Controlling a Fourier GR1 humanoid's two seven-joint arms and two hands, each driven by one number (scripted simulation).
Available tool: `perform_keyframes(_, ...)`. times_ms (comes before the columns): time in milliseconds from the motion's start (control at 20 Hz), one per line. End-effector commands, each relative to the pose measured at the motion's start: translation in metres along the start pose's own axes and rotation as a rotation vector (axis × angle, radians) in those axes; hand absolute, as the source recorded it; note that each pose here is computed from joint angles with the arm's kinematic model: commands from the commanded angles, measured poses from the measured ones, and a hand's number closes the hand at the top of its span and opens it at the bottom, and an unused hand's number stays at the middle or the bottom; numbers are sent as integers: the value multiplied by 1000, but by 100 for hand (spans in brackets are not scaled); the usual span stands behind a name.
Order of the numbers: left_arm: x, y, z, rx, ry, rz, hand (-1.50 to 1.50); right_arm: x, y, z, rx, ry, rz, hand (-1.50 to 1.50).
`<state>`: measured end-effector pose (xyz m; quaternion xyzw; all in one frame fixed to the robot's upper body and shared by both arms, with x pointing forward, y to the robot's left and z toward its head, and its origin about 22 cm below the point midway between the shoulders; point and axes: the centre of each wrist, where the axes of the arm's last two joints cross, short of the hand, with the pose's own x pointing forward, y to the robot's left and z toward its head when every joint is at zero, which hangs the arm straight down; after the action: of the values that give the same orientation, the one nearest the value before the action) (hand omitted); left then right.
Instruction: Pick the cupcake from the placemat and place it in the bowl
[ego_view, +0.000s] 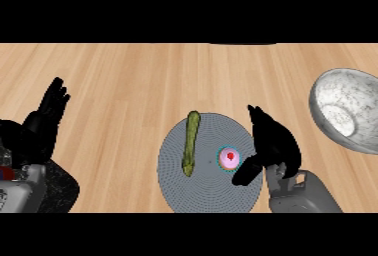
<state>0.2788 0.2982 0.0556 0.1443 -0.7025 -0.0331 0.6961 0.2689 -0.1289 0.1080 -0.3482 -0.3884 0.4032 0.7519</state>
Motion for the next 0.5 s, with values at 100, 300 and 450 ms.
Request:
perform_keyframes(100, 4, 13, -1, 0, -13, -11, 0, 24, 19, -1, -9, 170, 78, -150)
perform_keyframes(300, -5, -10, -8, 15, 1, 0, 0, 30, 20, -12, 48, 174, 85, -150)
perform_keyframes(450, -1, 1, 1, -1, -8, -9, 0, 15, 42, -5, 96, 197, 75, -150)
